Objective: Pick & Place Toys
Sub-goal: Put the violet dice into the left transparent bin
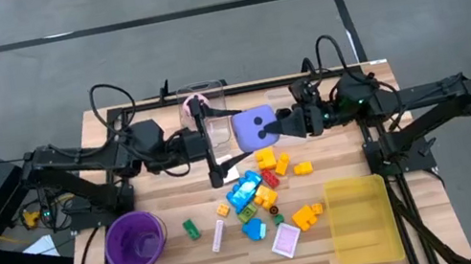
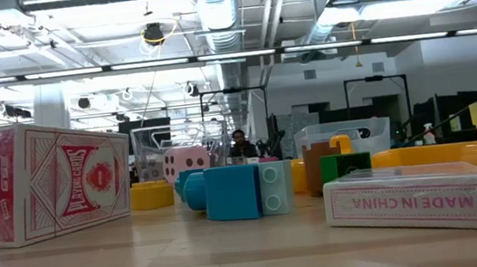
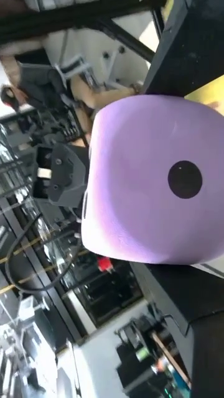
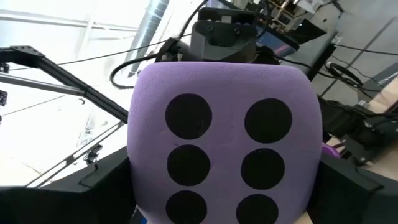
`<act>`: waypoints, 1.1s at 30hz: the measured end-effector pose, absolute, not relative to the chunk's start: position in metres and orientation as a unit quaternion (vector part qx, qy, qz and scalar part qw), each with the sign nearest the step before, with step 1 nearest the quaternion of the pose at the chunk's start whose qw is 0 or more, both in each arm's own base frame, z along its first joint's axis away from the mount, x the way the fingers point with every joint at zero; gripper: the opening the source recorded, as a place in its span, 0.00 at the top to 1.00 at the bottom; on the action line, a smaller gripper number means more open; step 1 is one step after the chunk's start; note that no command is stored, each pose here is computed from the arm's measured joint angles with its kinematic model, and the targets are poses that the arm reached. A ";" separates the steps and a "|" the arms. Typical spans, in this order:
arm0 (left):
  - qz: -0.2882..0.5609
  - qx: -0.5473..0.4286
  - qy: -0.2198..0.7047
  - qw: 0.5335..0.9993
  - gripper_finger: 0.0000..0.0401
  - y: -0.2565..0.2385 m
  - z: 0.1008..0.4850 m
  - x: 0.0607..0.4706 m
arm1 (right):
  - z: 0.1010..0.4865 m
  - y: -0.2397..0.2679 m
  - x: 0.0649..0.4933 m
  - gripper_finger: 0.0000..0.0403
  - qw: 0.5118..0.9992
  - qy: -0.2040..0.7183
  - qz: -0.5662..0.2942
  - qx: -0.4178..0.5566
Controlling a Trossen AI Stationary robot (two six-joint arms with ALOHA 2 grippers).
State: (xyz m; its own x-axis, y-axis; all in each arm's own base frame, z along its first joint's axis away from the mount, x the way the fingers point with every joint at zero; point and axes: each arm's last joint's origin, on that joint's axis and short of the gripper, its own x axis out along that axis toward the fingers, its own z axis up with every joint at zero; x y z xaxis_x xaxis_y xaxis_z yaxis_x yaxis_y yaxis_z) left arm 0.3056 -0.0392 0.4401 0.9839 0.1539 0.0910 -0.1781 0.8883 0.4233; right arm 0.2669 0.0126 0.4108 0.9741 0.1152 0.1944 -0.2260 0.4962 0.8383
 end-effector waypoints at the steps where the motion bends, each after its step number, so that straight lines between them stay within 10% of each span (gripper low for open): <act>1: 0.091 0.223 -0.021 0.970 0.00 -0.040 0.439 0.305 | 0.410 0.013 0.267 0.13 0.863 -0.055 0.098 0.492; 33: 0.103 0.231 -0.013 0.967 0.10 -0.038 0.437 0.307 | 0.407 0.014 0.286 0.13 0.860 -0.059 0.117 0.492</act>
State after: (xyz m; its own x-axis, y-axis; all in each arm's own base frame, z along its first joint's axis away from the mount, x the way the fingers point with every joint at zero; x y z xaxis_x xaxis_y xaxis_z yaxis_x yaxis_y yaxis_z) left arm 0.3066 -0.0379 0.4373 0.9785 0.1930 0.0732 -0.2053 0.8717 0.4450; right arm 0.2860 0.0143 0.4066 0.9654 0.1435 0.2179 -0.2606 0.4875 0.8333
